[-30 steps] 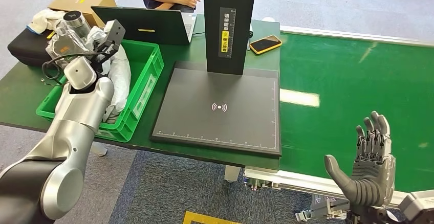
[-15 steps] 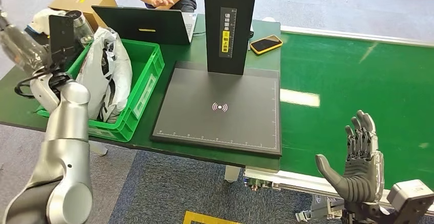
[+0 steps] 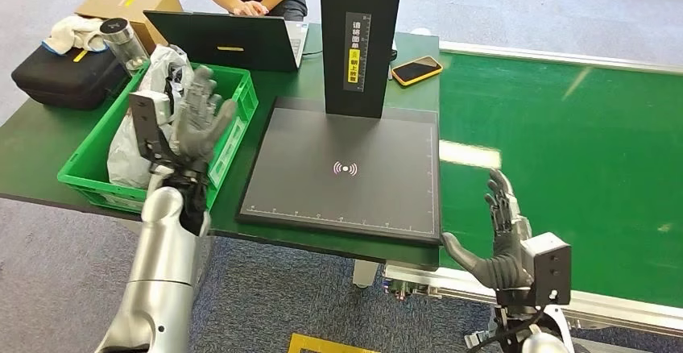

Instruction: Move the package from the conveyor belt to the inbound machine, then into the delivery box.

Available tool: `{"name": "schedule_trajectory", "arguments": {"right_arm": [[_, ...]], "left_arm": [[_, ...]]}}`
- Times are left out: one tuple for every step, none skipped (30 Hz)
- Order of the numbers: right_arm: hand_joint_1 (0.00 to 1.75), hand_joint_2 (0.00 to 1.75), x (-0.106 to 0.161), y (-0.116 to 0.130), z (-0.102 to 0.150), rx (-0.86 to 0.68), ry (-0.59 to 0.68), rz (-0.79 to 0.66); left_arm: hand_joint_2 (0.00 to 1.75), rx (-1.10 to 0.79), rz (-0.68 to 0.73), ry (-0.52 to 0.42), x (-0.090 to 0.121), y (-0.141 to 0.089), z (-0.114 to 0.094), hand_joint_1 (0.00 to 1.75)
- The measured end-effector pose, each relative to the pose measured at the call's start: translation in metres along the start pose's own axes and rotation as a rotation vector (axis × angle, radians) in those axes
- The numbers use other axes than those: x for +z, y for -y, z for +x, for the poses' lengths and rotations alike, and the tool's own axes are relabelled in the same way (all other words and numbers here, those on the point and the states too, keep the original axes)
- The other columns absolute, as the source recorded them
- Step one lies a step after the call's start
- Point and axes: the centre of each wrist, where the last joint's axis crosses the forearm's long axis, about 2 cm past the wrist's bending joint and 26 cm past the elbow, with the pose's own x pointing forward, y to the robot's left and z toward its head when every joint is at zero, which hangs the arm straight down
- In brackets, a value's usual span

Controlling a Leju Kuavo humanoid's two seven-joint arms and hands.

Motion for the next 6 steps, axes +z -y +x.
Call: {"name": "schedule_trajectory", "arguments": {"right_arm": [[0.0,1.75,-0.005,-0.003,-0.003,-0.006,-0.001,0.012],[0.0,1.75,-0.009,-0.006,-0.006,-0.012,-0.003,0.021],[0.0,1.75,-0.012,-0.008,-0.008,-0.016,-0.006,0.03],[0.0,1.75,-0.015,-0.01,-0.01,-0.02,-0.008,0.037],[0.0,1.75,-0.018,-0.012,-0.012,-0.024,-0.01,0.044],[0.0,1.75,-0.02,-0.013,-0.012,-0.026,-0.011,0.047]], "left_arm": [[1.75,0.048,-0.035,-0.025,0.006,0.009,-0.007,0.0],[1.75,0.078,-0.061,-0.053,0.012,0.017,-0.013,0.0],[1.75,0.093,-0.078,-0.081,0.017,0.024,-0.018,0.0],[1.75,0.103,-0.09,-0.108,0.022,0.028,-0.023,0.0],[1.75,0.11,-0.102,-0.138,0.027,0.033,-0.027,0.0],[1.75,0.112,-0.107,-0.152,0.03,0.034,-0.029,0.0]]}}
